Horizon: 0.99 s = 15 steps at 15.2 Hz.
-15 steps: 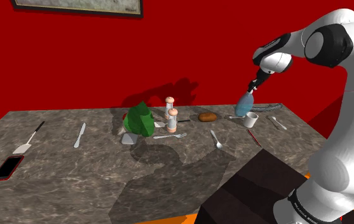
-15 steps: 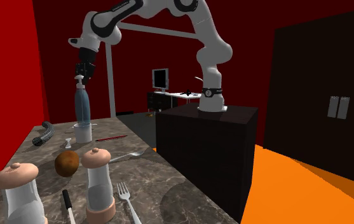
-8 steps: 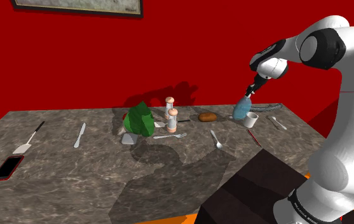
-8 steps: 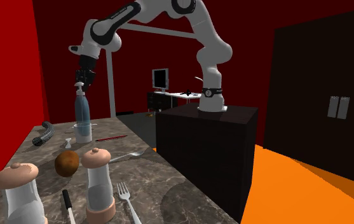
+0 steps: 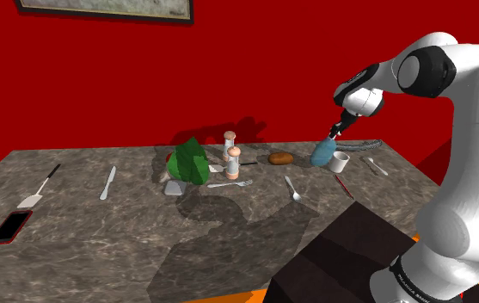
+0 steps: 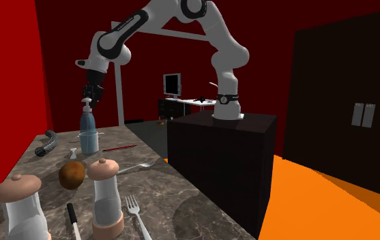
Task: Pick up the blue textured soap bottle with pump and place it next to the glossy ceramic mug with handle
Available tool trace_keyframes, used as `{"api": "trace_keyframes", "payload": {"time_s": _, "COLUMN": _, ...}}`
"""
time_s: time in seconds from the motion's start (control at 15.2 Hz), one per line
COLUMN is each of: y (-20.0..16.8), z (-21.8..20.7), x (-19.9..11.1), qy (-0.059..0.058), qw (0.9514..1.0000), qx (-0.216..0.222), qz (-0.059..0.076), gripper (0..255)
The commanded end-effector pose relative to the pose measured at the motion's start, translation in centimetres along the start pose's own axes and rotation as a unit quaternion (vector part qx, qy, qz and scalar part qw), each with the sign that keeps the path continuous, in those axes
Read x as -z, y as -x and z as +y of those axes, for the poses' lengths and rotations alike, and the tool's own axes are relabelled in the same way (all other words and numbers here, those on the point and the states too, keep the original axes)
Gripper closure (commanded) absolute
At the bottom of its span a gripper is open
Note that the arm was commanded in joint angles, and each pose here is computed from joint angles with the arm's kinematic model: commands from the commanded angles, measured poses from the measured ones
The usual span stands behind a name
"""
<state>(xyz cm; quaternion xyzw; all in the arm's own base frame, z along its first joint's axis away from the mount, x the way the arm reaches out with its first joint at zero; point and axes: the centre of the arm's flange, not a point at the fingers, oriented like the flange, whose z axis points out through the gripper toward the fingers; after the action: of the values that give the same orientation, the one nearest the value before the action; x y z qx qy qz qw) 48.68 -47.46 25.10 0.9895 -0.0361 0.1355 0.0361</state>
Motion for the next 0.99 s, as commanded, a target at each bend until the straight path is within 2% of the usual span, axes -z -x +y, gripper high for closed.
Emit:
{"api": "trace_keyframes", "payload": {"time_s": 0.0, "y": 0.28, "z": -0.02, "x": -0.91, "qy": 0.000, "qw": 1.0000, "qx": 0.000, "qz": 0.000, "gripper": 255}}
{"api": "trace_keyframes", "payload": {"time_s": 0.07, "y": 0.49, "z": -0.07, "x": -1.67, "qy": 0.000, "qw": 1.0000, "qx": 0.000, "qz": 0.000, "gripper": 255}}
{"api": "trace_keyframes", "payload": {"time_s": 0.59, "y": 0.49, "z": -0.07, "x": -1.67, "qy": 0.000, "qw": 1.0000, "qx": 0.000, "qz": 0.000, "gripper": 255}}
{"api": "trace_keyframes", "payload": {"time_s": 0.66, "y": 0.49, "z": -0.07, "x": -1.66, "qy": 0.000, "qw": 1.0000, "qx": 0.000, "qz": 0.000, "gripper": 0}}
{"api": "trace_keyframes", "payload": {"time_s": 0.92, "y": 0.50, "z": -0.07, "x": -1.67, "qy": 0.000, "qw": 1.0000, "qx": 0.000, "qz": 0.000, "gripper": 0}}
